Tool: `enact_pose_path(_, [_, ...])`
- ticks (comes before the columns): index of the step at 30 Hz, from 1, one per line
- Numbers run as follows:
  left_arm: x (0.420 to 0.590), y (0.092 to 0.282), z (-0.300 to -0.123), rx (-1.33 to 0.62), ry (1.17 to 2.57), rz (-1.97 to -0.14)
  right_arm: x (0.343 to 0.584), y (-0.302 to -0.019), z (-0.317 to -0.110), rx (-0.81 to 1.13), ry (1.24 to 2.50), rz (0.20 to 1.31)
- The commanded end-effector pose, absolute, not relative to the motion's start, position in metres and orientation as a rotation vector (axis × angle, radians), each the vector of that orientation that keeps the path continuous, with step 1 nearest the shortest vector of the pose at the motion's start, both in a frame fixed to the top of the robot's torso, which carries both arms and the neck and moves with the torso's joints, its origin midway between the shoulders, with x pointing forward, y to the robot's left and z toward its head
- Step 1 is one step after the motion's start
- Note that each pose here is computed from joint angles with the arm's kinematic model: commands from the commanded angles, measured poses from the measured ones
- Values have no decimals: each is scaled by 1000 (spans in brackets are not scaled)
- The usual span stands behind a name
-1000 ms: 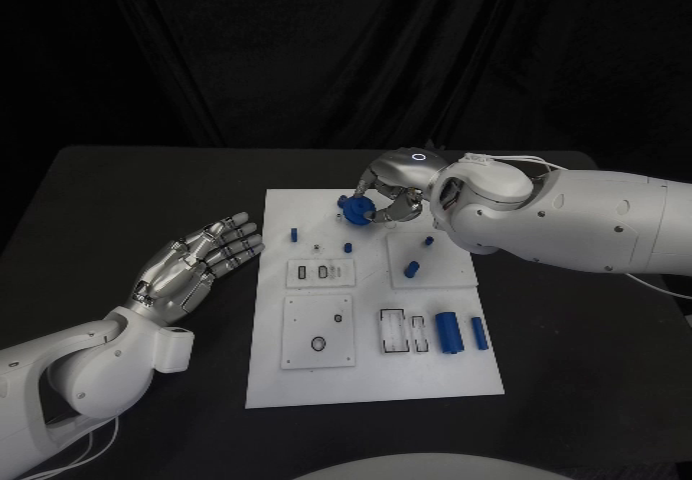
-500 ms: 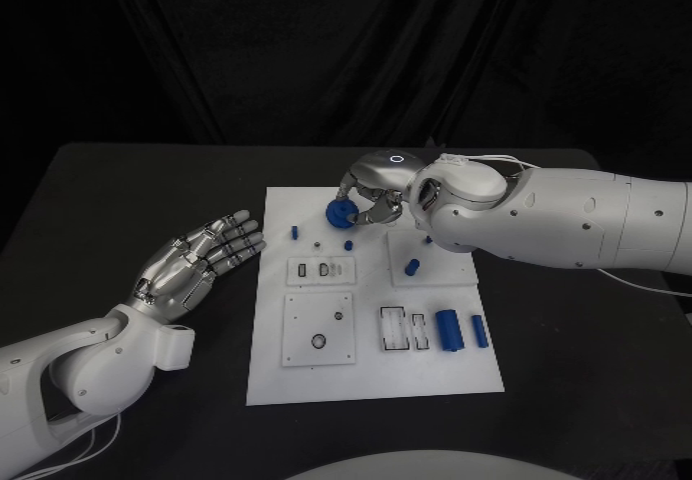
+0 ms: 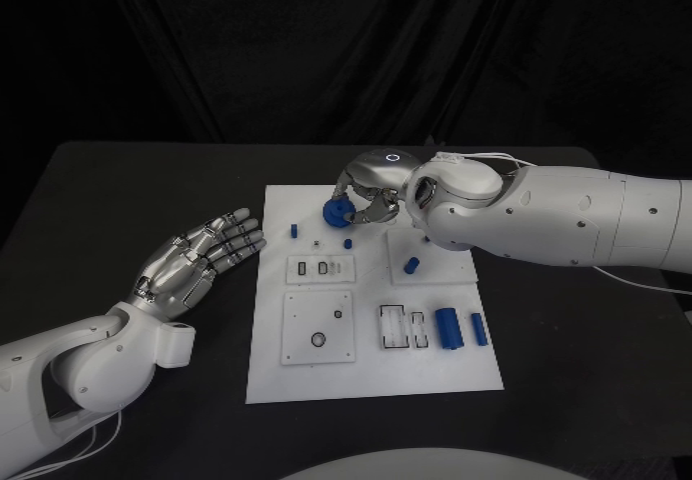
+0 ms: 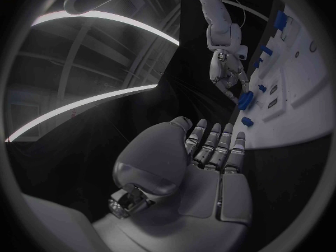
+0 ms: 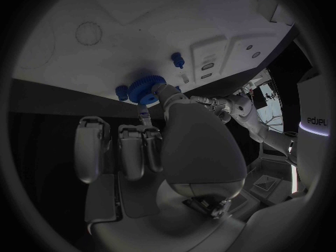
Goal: Assemble the parts on the task board
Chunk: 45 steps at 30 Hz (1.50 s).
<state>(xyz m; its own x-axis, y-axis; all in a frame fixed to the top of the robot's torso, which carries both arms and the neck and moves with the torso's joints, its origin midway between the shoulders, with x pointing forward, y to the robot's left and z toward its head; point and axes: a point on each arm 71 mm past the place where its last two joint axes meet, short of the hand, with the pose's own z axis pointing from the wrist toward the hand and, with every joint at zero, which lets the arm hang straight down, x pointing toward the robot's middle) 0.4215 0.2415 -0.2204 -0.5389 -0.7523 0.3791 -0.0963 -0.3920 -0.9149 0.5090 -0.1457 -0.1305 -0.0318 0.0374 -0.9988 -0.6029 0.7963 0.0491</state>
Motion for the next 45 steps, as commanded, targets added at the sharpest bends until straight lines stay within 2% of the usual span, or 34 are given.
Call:
enact_pose_path(1, [421, 244, -211, -1093, 1206, -2075, 509, -146, -137, -482, 1567, 523])
enact_pose_path(31, [422, 243, -211, -1095, 1211, -2077, 510, -152, -143, -473, 1633, 469])
enact_pose_path(45, [422, 245, -212, -1096, 1212, -2075, 512, -168, -144, -450, 1648, 438])
